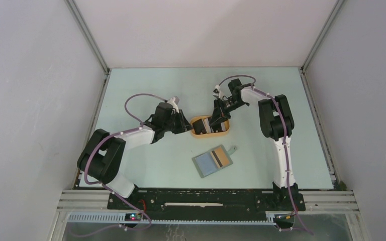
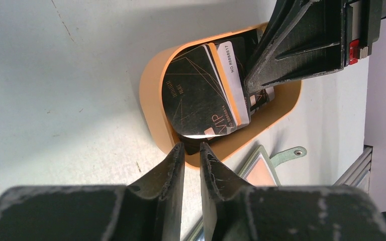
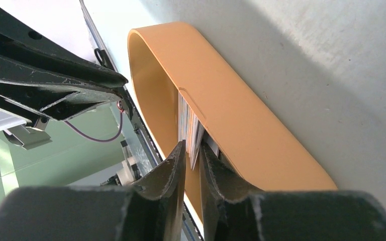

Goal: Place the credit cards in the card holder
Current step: Pick up the credit card from the storage box.

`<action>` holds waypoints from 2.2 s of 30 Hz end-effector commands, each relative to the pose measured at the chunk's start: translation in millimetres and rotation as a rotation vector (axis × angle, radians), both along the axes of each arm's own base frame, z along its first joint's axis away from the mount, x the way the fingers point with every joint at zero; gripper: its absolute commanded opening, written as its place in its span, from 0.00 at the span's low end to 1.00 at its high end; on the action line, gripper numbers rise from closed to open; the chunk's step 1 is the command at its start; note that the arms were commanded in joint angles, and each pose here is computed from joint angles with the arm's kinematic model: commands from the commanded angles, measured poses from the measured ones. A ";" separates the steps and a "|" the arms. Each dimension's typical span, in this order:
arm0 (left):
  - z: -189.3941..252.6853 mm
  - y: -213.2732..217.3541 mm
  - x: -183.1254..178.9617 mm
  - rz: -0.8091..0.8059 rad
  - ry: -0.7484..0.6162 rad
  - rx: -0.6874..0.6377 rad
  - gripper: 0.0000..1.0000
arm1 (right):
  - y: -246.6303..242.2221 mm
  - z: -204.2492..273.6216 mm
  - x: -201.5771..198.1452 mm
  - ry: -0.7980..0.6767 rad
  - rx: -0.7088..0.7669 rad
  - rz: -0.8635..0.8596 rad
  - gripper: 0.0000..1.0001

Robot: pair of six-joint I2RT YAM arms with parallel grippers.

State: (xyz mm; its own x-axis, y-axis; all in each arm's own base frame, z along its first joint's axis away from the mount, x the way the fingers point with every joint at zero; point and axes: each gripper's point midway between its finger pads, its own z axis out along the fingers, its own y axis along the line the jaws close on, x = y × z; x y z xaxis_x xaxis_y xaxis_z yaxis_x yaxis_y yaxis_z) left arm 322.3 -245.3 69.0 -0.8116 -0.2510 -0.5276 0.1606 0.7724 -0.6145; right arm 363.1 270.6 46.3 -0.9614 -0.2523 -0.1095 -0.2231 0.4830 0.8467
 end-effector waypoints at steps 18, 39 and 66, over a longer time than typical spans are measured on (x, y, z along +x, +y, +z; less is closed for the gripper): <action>7.9 -0.9 4.3 0.000 -0.038 -0.020 0.22 | -8.2 21.7 7.3 -0.097 -0.024 -0.027 0.00; 32.7 5.6 -3.5 0.019 -0.119 -0.061 0.23 | -32.0 55.8 8.9 -0.348 -0.143 -0.017 0.00; 115.0 -12.5 -87.4 -0.092 -0.296 -0.435 0.70 | -25.1 132.5 -72.5 -0.404 0.258 0.093 0.00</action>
State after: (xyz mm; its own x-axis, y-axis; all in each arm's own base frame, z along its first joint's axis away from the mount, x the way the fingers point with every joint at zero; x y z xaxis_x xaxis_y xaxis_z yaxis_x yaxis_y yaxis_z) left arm 249.1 -248.0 162.1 -0.6893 -0.4189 -0.5911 0.3536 0.5176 -0.7791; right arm 313.2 237.3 150.7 -0.8574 -0.2420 -0.4543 -0.5146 0.3913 0.7629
